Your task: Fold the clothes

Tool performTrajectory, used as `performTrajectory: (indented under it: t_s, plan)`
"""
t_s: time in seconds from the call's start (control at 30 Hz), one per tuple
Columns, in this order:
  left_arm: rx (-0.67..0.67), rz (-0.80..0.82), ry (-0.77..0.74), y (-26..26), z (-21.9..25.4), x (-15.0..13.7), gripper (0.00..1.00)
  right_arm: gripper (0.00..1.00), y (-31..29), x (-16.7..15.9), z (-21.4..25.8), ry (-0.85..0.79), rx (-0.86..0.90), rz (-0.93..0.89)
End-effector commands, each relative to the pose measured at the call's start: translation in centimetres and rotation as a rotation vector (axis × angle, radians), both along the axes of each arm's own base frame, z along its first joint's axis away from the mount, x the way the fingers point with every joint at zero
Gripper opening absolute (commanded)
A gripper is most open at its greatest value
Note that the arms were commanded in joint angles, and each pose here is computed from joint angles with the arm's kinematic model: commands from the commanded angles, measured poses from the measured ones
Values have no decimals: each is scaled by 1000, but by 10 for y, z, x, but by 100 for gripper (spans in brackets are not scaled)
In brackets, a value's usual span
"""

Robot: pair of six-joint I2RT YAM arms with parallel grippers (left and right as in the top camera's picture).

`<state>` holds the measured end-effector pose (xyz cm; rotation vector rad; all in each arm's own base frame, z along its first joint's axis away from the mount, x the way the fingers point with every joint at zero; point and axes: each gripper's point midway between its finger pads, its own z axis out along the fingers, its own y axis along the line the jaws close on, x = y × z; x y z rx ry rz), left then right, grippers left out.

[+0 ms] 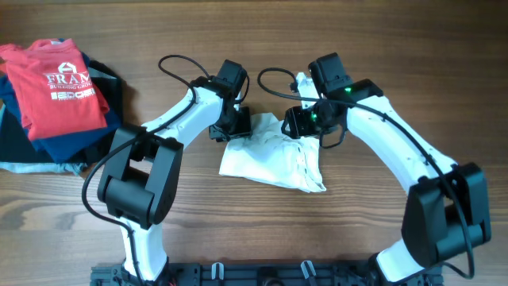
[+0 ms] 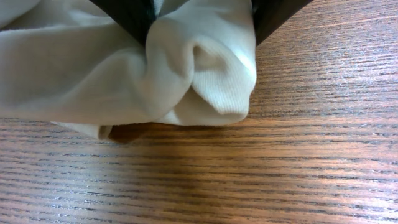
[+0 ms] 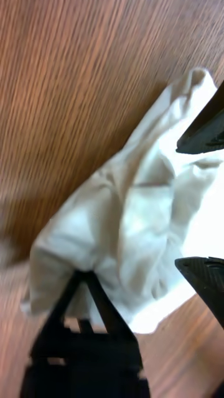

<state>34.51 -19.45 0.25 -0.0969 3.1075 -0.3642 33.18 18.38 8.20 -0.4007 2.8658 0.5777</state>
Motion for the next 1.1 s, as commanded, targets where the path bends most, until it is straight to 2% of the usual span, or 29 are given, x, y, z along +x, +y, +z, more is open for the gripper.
performTrajectory:
  t_s: [0.0,0.2,0.63,0.67,0.7,0.73,0.77,0.8,0.93,1.07]
  plan:
    - [74,4,64,16,-25,-12,45,50,17,-15,4,15,35,66]
    - [74,4,64,16,-25,-12,45,56,29,-22,-3,-25,-54,121]
    - [74,5,64,16,-25,-12,45,59,36,-16,-46,14,-104,139]
    - [74,4,64,16,-25,-13,45,55,36,-17,-48,20,-107,140]
    - [74,5,64,16,-25,-12,46,47,35,-17,-50,25,-109,140]
    - [74,4,64,16,-25,-12,46,34,35,-18,-50,29,-111,140]
    - [74,4,64,16,-25,-12,45,17,35,-19,-50,31,-113,141]
    - [74,4,64,16,-25,-12,45,4,34,-19,-50,33,-113,141]
    - [74,5,64,16,-25,-12,46,4,28,-22,-52,50,-140,131]
    - [74,5,65,16,-25,-13,45,4,7,-6,-37,30,-157,-32]
